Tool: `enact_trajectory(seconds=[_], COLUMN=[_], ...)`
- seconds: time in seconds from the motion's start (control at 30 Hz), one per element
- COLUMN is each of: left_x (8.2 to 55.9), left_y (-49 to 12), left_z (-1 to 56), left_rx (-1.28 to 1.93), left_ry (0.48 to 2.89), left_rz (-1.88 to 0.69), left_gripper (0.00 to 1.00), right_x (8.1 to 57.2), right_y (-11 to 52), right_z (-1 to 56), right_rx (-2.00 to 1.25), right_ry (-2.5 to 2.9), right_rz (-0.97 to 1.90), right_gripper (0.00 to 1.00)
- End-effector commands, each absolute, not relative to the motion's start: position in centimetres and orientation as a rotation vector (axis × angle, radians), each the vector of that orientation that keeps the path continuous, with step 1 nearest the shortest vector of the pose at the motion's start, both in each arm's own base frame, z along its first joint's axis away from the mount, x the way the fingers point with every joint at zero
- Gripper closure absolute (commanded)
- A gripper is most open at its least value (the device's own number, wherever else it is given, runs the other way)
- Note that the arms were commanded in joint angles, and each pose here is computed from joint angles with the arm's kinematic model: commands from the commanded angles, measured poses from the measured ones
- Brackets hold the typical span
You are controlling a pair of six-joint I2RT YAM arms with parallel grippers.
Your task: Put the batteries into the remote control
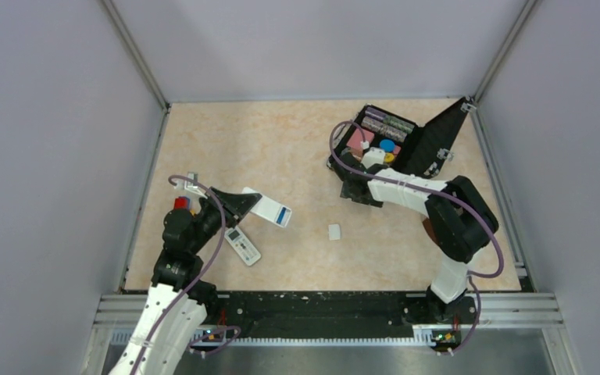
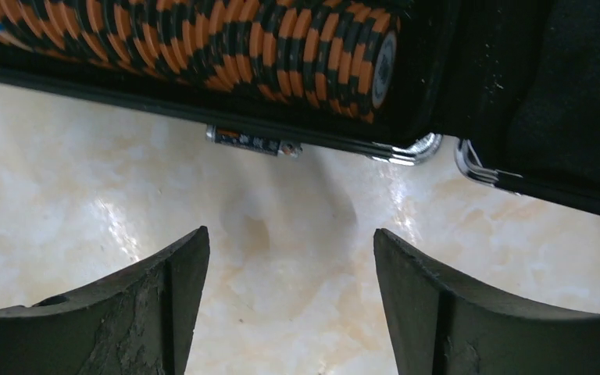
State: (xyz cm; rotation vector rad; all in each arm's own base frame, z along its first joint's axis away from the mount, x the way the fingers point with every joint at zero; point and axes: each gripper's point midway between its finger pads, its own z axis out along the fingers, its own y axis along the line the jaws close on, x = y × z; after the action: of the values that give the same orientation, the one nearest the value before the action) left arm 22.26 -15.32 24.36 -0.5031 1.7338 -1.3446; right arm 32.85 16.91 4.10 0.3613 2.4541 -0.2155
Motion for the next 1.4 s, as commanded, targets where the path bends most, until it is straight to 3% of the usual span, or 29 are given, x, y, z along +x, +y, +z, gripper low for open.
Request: enact_trajectory(seconds=[0.0, 0.5, 0.73, 0.9, 1.37], left_x=[22.8, 23.1, 23.2, 23.3, 22.8], left_y=[-14.9, -14.8, -14.7, -14.8, -15.5], left_z=[24.8, 24.3, 23.6, 23.1, 22.8], left_rx=[-0.524, -0.545, -0.561, -0.561, -0.396], left_ry=[1.702, 1.726, 1.732, 1.738, 1.689], left_rz=[-1.328, -1.312, -1.307, -1.307, -1.319], left_gripper=[1.00, 1.00, 1.00, 1.00, 1.00], right_x=[36.7, 38.7, 38.0, 36.9, 25.1], right_y=[18.0, 15.0, 15.2, 15.3, 14.7], right_z=[4.7, 1.0, 0.6, 1.1, 1.4], right_rx=[0.542, 0.671, 0.638, 0.606, 0.428], right_ry=[2.320, 2.272, 2.313, 2.342, 2.632], right_rz=[-0.154, -0.314, -0.279, -0.236, -0.027], right_gripper=[0.24, 0.31, 0.59, 0.71, 0.71])
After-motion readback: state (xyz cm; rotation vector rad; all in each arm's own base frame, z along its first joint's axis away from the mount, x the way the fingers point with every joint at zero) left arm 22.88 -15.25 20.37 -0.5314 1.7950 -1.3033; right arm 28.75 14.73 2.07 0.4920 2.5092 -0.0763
